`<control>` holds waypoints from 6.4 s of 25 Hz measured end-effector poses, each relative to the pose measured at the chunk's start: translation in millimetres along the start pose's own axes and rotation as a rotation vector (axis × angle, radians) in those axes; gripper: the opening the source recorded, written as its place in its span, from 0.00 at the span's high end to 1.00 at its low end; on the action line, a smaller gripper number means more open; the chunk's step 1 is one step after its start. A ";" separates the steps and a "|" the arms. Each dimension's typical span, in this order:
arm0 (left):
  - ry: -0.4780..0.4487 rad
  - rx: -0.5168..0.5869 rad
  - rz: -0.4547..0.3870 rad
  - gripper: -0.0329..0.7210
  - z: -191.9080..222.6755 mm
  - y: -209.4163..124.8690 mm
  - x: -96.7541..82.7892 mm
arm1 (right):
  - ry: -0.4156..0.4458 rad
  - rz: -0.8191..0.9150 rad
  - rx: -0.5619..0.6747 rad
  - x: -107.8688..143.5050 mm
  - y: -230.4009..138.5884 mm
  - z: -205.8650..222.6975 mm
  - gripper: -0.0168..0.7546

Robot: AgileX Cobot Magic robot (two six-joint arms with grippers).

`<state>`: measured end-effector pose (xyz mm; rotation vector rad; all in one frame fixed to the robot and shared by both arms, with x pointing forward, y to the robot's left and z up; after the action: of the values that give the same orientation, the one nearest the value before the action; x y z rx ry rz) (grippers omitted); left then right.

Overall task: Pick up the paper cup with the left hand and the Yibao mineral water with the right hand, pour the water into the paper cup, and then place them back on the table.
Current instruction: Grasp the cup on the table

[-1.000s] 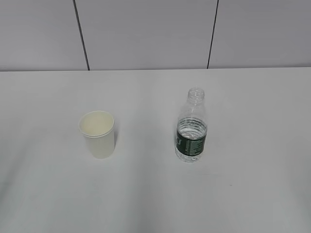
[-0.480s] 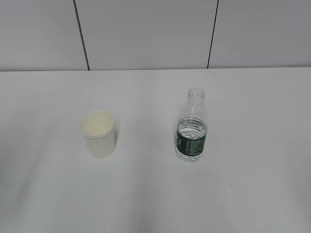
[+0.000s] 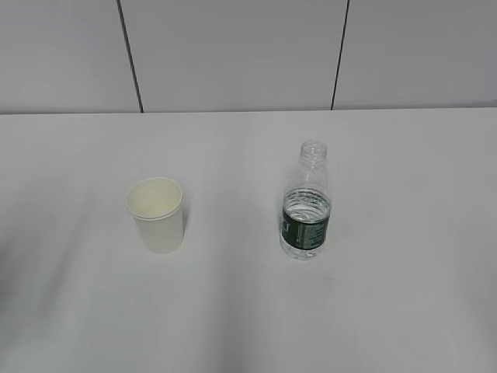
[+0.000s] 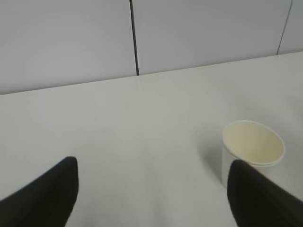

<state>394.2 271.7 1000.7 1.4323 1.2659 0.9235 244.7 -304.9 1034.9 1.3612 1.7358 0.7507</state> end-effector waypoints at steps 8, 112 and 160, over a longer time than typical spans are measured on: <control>0.016 0.032 0.002 0.18 30.6 -21.9 2.7 | 0.000 0.000 0.000 0.0 0.0 0.0 0.21; -0.686 0.357 0.025 0.36 108.9 -61.1 10.1 | 0.000 0.000 0.000 0.0 0.0 0.0 0.21; -0.671 0.189 0.058 0.17 177.1 -113.0 3.5 | 0.000 0.000 0.000 0.0 0.0 0.0 0.21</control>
<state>536.5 241.5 849.1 1.7369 0.8180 0.3031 244.7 -304.9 1034.9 1.3612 1.7358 0.7507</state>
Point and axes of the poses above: a point on each arm's last joint axis where the gripper is mounted, z pointing out along that axis toward the gripper, x along the wrist's bending axis when the last joint is at zero, y = z × x, the point moved 2 cm from there along z, pointing out along that axis toward the gripper, and after that the axes turned 8 degrees about -z, right-handed, at the moved point
